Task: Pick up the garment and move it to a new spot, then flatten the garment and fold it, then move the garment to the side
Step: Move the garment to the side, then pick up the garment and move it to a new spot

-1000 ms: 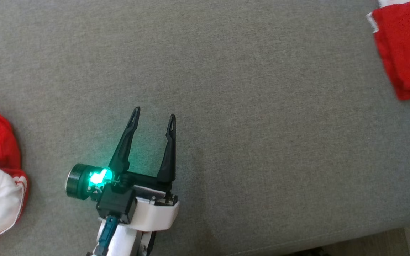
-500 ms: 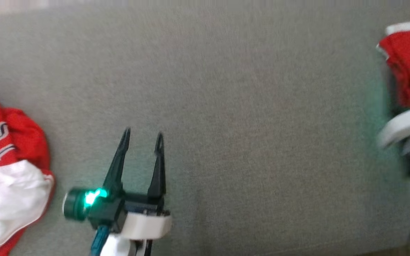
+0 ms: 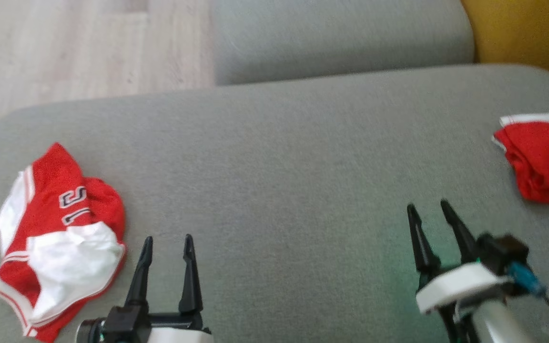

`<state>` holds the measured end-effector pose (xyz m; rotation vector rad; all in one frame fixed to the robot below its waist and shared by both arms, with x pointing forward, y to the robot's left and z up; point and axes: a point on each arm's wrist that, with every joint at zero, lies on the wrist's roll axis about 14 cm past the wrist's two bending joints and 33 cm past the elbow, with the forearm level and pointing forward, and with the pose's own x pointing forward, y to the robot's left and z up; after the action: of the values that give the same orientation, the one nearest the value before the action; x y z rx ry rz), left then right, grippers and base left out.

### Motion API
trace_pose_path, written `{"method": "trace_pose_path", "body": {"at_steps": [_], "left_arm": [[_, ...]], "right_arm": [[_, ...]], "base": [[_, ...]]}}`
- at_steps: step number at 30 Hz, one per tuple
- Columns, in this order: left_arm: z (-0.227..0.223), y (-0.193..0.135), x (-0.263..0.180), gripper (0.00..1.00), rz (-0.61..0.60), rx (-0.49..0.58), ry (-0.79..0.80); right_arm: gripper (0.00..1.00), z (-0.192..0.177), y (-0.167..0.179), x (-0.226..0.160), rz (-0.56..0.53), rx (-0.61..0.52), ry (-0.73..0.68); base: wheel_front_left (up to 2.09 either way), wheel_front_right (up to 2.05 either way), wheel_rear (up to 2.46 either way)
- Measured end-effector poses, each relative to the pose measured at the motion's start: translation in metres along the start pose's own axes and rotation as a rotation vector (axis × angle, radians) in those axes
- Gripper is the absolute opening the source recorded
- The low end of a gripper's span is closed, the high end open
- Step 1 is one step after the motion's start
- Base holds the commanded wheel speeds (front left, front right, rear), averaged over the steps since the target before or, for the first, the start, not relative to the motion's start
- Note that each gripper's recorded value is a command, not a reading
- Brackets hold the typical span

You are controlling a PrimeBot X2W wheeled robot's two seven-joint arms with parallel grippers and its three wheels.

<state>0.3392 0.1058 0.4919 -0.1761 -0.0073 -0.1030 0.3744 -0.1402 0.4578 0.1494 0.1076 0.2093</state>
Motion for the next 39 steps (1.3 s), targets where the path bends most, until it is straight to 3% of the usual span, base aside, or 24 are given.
{"method": "trace_pose_path", "body": {"at_steps": [8,17,39], "left_arm": [[0.038,0.016,-0.027,1.00,0.055,0.036,-0.129],[0.007,0.035,-0.064,1.00,0.115,0.058,-0.040],[-0.001,0.038,-0.067,1.00,0.116,0.070,-0.019]], "right_arm": [[1.00,0.024,0.023,-0.031,0.017,0.039,-0.116],[1.00,-0.011,0.015,-0.064,-0.019,0.005,-0.022],[1.00,-0.011,0.016,-0.067,-0.019,-0.007,-0.025]], "base": [[0.00,0.00,0.00],[0.00,0.00,0.00],[0.00,0.00,0.00]]}}
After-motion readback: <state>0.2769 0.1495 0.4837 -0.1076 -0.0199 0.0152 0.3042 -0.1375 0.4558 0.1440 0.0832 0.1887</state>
